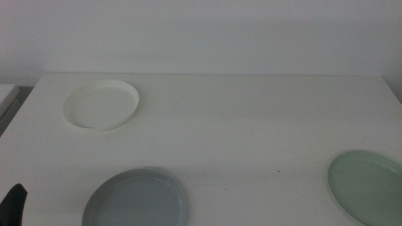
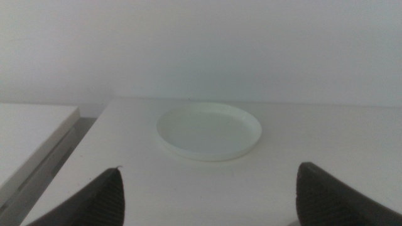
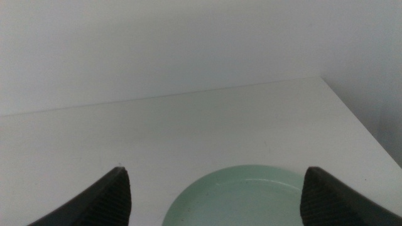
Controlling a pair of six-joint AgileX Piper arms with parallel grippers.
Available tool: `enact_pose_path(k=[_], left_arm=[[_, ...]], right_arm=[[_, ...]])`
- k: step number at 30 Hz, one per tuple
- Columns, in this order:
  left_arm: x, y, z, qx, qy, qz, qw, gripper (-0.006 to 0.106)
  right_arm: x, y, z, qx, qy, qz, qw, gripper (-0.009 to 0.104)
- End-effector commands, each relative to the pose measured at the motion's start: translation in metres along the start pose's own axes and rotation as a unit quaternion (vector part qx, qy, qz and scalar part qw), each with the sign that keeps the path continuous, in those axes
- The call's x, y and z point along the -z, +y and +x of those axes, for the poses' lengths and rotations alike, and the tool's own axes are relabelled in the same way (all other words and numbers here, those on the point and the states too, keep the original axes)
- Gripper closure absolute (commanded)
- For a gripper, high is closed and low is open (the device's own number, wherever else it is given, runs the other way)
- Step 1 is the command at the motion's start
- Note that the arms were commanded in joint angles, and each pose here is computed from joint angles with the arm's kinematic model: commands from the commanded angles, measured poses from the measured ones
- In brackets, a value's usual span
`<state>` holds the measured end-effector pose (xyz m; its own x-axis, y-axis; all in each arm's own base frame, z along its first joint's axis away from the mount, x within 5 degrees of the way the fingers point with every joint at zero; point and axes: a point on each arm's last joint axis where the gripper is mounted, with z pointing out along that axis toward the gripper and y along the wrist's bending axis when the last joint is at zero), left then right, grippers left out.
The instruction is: Stack the three bowls on top of each other.
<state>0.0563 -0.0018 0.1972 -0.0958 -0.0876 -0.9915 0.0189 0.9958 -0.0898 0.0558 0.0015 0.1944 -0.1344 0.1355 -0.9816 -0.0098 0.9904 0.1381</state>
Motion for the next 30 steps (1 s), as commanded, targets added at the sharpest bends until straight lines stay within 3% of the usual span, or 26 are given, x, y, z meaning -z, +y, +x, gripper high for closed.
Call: enact_pose_path(k=[1, 8, 13, 15, 18, 21, 28, 30], left_arm=[[0.001, -0.001, -0.012, 0.002, -0.001, 0.0, 1.0, 0.007], [-0.017, -0.008, -0.093, -0.012, 0.135, -0.011, 0.991, 0.007], [-0.043, -0.011, -0.126, -0.009, 0.294, -0.021, 0.956, 0.007], [-0.05, -0.012, -0.129, 0.018, 0.35, -0.031, 0.936, 0.007], [-0.063, -0.015, -0.12, 0.077, 0.446, -0.048, 0.89, 0.007], [-0.075, -0.017, -0.107, 0.093, 0.515, -0.051, 0.851, 0.007], [-0.12, -0.023, -0.076, 0.077, 0.587, 0.007, 0.806, 0.007], [-0.132, -0.026, -0.066, 0.059, 0.595, 0.012, 0.801, 0.007]], right_arm=[[0.0, -0.001, 0.0, 0.008, -0.005, 0.003, 1.0, 0.004], [0.0, -0.001, 0.0, 0.008, -0.005, 0.003, 1.0, 0.004], [0.0, -0.001, 0.0, 0.008, -0.005, 0.003, 1.0, 0.004], [0.0, -0.001, 0.0, 0.008, -0.005, 0.003, 1.0, 0.004], [0.0, -0.001, 0.0, 0.008, -0.005, 0.003, 1.0, 0.004], [0.0, -0.001, 0.0, 0.008, -0.005, 0.003, 1.0, 0.004], [0.0, -0.001, 0.0, 0.008, -0.005, 0.003, 1.0, 0.004], [0.0, -0.001, 0.0, 0.008, -0.005, 0.003, 1.0, 0.004]])
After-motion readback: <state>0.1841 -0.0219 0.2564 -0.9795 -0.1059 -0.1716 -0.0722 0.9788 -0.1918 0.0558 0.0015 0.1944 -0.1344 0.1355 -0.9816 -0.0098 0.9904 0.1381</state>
